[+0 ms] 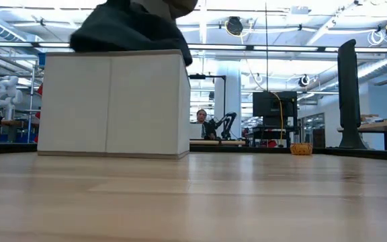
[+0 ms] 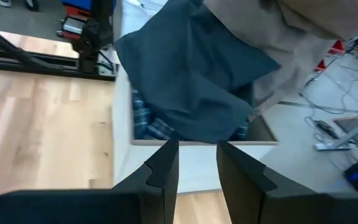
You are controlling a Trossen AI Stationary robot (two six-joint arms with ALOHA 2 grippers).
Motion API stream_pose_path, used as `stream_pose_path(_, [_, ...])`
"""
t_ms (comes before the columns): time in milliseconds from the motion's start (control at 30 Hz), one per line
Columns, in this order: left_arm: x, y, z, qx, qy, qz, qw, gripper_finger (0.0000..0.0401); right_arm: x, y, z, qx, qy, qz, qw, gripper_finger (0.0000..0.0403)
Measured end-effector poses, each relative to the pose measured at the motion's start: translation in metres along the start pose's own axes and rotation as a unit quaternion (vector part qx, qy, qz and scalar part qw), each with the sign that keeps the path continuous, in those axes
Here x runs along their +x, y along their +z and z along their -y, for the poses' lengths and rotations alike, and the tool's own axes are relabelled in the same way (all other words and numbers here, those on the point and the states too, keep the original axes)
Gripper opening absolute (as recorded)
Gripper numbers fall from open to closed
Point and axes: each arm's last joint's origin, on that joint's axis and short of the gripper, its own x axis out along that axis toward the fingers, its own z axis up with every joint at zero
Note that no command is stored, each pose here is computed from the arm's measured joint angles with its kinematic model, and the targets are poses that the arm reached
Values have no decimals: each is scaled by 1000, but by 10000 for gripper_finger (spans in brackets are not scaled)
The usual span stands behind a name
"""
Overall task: Sort clothes
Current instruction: Put the brown jacket into the laundry organizer
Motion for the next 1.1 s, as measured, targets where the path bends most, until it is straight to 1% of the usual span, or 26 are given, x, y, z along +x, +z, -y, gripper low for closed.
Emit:
stream_pose_path(100, [5,-2,-12,-33,-4,4,999,2,-5,-1,9,-10,-9,-2,1000,98])
stream_pose_path(200, [6,-6,-13,-72,-36,-13,997,2,-11,-2,19,-17,-19,-6,1000,98])
stream_pose_path(267, [4,-3,-8,-107,-88,-30,990,2,-16,-2,26,-15,-26,-3,1000,98])
stream_pose_path(367, [-2,5,4,-172,-190,-71,964,2,-25,-3,36,-12,-35,0,999,98])
stream_pose_path(400, [-4,5,9,-189,-207,-96,955,2,-27,-3,39,-11,-39,3,999,98])
stream_pose_path(433, [-7,3,14,-202,-212,-125,948,2,-30,-3,42,-9,-42,6,999,98])
stream_pose_path(467, [-10,1,20,-204,-213,-154,943,2,-32,-2,44,-7,-44,10,999,98])
stream_pose_path(567, [-22,-12,31,-181,-186,-251,933,2,-39,-1,51,2,-51,21,998,98])
stream_pose_path(633, [-31,-25,40,-172,-175,-324,914,2,-42,0,52,7,-51,29,998,98])
stream_pose_path(733, [-46,-41,56,-152,-173,-413,881,2,-42,2,53,9,-21,45,999,98])
stream_pose_path(833, [-62,-62,70,-101,-164,-495,847,2,-40,4,57,7,6,62,998,98])
stream_pose_path(900, [-73,-80,79,-65,-156,-547,820,2,-39,5,59,10,17,70,997,98])
stream_pose_path(1033, [-96,-121,99,-27,-161,-626,763,2,-41,5,64,15,22,80,996,98])
stream_pose_path(1100, [-113,-144,106,7,-157,-666,729,2,-40,4,66,23,19,75,997,98])
